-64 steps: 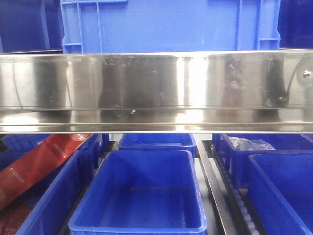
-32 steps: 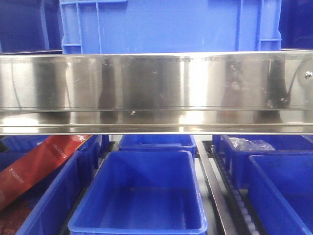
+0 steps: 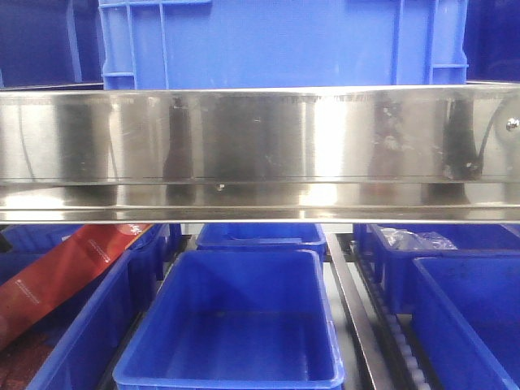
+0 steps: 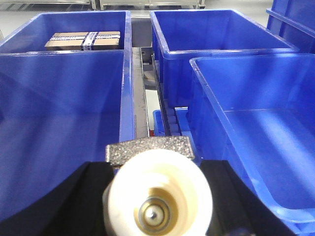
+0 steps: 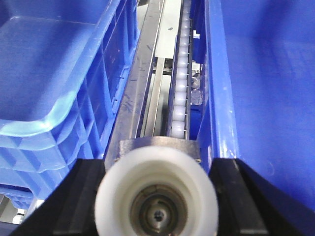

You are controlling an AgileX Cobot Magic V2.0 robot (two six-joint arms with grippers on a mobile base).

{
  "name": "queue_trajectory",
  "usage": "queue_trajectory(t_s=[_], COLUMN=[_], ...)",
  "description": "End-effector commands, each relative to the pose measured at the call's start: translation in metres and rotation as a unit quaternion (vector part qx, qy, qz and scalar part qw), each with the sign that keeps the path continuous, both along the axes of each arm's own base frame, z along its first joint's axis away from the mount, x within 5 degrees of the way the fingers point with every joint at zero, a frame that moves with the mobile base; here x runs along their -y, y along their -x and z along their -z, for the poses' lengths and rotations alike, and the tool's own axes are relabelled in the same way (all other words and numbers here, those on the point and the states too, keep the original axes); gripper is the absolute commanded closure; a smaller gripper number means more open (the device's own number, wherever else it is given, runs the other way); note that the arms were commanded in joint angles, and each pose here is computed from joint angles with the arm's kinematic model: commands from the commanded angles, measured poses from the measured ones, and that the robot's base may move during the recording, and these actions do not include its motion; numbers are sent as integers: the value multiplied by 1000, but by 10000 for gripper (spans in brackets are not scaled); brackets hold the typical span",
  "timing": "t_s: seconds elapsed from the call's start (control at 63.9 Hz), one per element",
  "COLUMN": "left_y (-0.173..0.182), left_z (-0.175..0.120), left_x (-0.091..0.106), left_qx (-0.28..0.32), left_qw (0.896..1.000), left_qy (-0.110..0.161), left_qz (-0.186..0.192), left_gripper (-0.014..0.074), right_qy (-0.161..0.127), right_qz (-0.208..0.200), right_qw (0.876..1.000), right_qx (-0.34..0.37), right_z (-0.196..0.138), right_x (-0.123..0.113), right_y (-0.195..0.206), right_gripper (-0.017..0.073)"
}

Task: Place valve from conveyor to right shelf box
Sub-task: 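Move both held valves over the blue bins on the shelf, then open both grippers to drop the valves into the blue bin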

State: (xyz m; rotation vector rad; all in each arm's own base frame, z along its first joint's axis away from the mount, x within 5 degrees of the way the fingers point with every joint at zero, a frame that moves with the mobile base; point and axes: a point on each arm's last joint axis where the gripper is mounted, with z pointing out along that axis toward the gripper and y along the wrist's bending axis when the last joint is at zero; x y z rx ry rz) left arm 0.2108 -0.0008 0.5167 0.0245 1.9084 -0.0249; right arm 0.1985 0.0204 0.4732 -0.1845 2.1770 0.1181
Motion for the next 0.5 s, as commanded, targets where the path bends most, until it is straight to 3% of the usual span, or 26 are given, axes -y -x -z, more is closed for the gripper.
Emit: queue_trajectory(t_s=[0.0,0.297,0.407,0.485], left_y=[3,0,-10,-20], left_z=[-9,-8,-9,-14], left_x=[1,1,4,13], left_qx=[33,33,35,40], left_qw=[999,999,999,998], left_qy=[5,4,16,5], left_qz=[0,4,14,38], left_gripper=[705,705,705,705], right_qy=[-3,-8,-30,-48], right_qz=[2,7,-1,-12], right_qw=[999,996,992,990], right_qx=[47,93,119,130], right_z=[-12,-23,-34,-45], right_x=[0,1,-2,-7], right_y=[2,0,0,-6], right_gripper=[713,713,713,713])
